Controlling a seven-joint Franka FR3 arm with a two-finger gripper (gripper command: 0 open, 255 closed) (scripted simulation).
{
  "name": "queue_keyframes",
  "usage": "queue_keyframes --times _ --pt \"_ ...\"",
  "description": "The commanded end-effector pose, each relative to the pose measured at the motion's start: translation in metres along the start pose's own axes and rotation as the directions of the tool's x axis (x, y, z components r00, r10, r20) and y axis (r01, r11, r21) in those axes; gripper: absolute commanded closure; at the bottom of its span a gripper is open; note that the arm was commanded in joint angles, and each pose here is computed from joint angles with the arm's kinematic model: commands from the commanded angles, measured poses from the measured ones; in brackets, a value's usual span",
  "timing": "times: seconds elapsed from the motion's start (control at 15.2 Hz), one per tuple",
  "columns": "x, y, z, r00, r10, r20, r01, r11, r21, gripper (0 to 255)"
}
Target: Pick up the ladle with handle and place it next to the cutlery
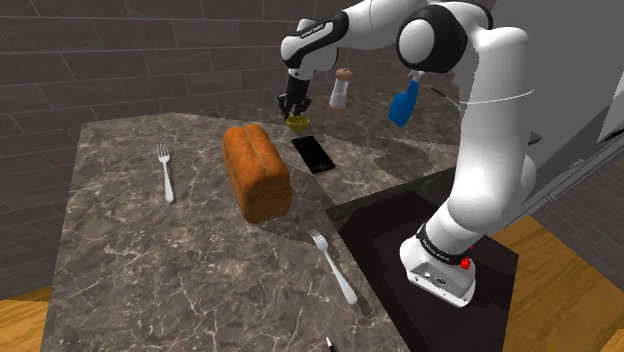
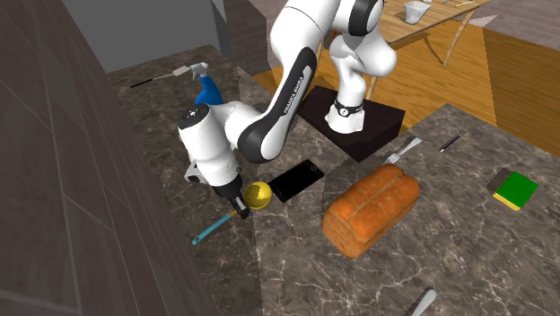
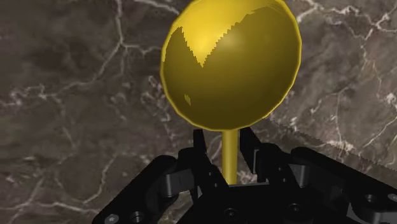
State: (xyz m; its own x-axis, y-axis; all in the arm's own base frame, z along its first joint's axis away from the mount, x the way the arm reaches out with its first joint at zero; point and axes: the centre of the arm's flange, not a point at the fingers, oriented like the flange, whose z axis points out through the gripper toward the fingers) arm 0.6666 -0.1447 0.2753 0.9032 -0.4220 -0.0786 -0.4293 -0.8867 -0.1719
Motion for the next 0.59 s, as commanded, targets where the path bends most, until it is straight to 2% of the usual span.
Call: queue_keyframes --times 0.0,0.53 --pt "-0.0006 -0.0018 0.0016 1.000 -0.002 0.002 0.002 1.000 0.001 255" --pt "-0.0010 -0.0027 -0.0036 1.000 -0.002 0.002 0.002 1.000 0.001 255"
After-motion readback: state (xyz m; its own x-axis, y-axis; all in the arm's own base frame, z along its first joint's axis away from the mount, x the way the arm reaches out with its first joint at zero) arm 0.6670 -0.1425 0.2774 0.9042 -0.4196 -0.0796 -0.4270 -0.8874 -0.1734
